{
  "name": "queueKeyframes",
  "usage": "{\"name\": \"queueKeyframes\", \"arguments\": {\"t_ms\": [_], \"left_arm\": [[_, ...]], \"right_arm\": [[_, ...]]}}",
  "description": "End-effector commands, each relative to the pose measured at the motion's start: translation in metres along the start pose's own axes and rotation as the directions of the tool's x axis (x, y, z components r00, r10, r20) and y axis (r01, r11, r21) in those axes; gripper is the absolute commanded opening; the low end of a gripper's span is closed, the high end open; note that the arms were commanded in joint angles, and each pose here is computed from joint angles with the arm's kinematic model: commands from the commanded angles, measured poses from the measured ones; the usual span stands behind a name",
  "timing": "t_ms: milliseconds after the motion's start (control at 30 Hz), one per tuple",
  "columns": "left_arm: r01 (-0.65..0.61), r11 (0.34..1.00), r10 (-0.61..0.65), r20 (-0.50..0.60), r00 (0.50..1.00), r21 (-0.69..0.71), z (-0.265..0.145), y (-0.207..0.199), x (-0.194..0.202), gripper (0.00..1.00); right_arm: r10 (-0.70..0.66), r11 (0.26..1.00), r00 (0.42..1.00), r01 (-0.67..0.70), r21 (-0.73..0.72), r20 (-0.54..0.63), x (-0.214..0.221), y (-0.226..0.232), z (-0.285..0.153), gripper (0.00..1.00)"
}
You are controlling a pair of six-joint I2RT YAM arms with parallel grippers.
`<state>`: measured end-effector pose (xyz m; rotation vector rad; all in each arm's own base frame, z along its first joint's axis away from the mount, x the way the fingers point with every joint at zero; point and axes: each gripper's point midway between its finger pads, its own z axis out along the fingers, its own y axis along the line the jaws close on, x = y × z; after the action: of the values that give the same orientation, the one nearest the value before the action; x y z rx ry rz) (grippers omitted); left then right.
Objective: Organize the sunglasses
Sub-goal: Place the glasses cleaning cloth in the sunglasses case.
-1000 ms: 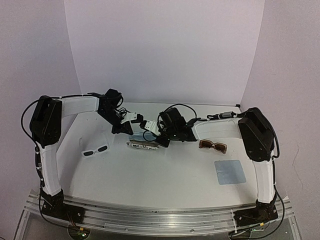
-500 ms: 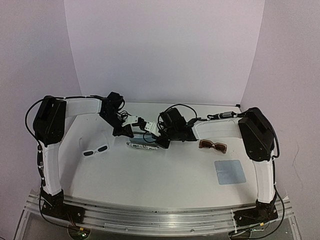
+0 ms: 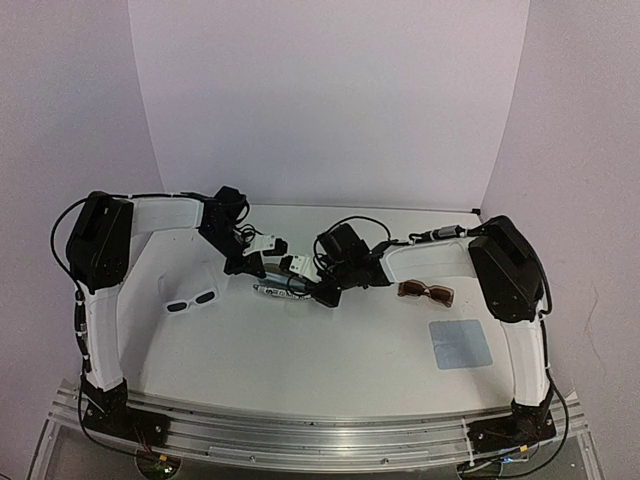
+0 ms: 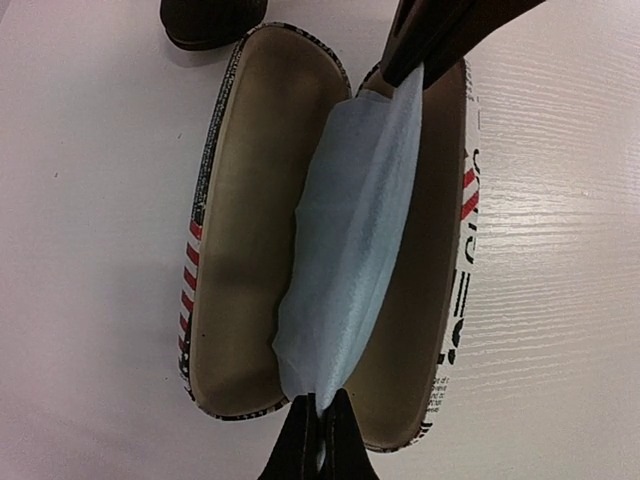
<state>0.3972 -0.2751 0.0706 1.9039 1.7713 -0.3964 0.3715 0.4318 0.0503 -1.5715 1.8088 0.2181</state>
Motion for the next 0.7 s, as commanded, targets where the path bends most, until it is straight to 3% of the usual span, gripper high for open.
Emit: {"name": "queueKeyframes", "arguments": {"t_ms": [0, 333, 600, 667], "left_arm": [[-0.004, 1.000, 0.004, 0.001, 1.000, 0.031, 0.001, -0.009, 0.004, 0.00], [-0.007, 0.998, 0.007, 0.000, 1.000, 0.056, 0.004, -0.014, 0.004, 0.00], [-0.016, 0.996, 0.014, 0.023, 1.000, 0.082, -0.001, -0.017, -0.002, 0.01], [-0.020, 0.996, 0.017, 0.034, 0.999, 0.087, -0.002, -0.018, -0.005, 0.07]], "right_arm": [[0.019, 0.999, 1.000, -0.018, -0.029, 0.020, -0.005, 0.002, -0.002, 0.00], [0.032, 0.998, 0.999, -0.031, -0.051, 0.020, -0.006, 0.005, -0.008, 0.00], [0.027, 0.999, 0.999, -0.026, -0.047, 0.026, -0.010, 0.003, -0.014, 0.11], [0.025, 0.999, 0.999, -0.024, -0.049, 0.029, -0.011, 0.003, -0.015, 0.12]]}}
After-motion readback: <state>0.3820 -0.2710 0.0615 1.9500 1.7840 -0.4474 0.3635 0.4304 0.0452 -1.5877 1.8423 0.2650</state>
